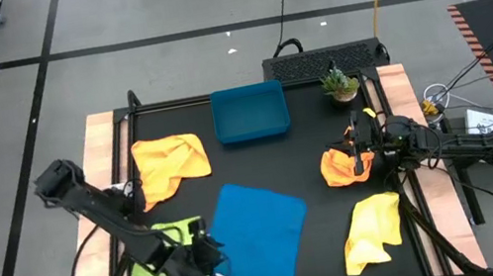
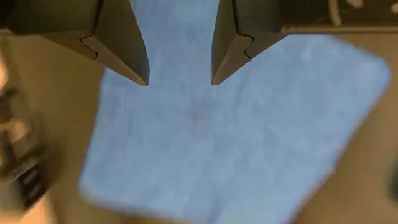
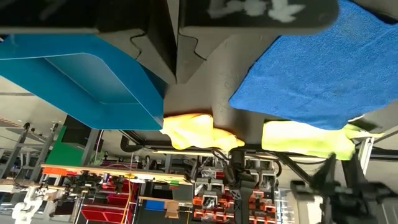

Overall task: Fold microfiber towels
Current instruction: Fold the blue microfiber cloth

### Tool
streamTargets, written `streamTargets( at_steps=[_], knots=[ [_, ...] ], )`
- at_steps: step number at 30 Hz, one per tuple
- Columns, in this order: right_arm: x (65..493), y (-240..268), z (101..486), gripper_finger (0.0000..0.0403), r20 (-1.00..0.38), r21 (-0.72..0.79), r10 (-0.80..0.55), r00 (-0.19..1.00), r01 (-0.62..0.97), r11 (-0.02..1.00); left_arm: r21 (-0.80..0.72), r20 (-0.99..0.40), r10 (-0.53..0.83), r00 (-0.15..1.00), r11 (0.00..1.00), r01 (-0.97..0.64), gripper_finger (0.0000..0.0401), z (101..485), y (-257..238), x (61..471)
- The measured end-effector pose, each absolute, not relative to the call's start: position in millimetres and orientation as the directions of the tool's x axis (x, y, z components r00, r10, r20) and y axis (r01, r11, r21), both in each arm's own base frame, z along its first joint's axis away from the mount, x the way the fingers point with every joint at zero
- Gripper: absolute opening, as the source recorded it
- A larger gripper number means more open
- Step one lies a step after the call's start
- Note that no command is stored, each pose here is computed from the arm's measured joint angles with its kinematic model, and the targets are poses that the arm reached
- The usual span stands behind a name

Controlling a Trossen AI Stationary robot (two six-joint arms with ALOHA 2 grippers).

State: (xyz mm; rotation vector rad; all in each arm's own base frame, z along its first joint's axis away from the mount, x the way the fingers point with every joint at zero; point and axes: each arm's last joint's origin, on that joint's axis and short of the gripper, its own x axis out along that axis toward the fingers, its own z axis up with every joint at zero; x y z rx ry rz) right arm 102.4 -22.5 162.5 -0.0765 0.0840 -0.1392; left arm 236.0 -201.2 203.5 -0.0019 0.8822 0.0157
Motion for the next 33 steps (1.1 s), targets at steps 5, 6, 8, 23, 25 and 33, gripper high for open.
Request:
streamTargets(
  at_steps=[5, 6, 8, 23, 25, 33],
  knots=[
    [102, -23, 163, 0.0, -0.078, -0.082, -0.142, 0.987, 0.135, 0.987, 0.081, -0.864, 0.066, 0.5, 0.997, 0.008, 0.0172, 196, -217, 255],
    [102, -22, 163, 0.0, -0.077, -0.082, -0.141, 0.987, 0.135, 0.987, 0.11, -0.884, 0.091, 0.459, 0.994, 0.014, 0.0172, 194, -219, 256],
    [102, -22, 163, 0.0, -0.078, -0.082, -0.141, 0.987, 0.135, 0.988, 0.137, -0.908, 0.12, 0.401, 0.99, 0.013, 0.0172, 193, -223, 260],
    [102, -22, 163, 0.0, -0.078, -0.082, -0.141, 0.987, 0.135, 0.987, 0.042, -0.957, 0.045, 0.285, 0.999, -0.015, 0.0172, 185, -238, 251],
    [102, -22, 163, 0.0, -0.078, -0.082, -0.142, 0.987, 0.135, 0.987, 0.041, -0.957, 0.041, 0.288, 0.999, -0.003, 0.0172, 185, -242, 247],
    [102, -23, 163, 0.0, -0.078, -0.082, -0.142, 0.987, 0.135, 0.987, 0.078, -0.965, 0.07, 0.252, 0.997, 0.021, 0.0172, 168, -251, 243]
  ],
)
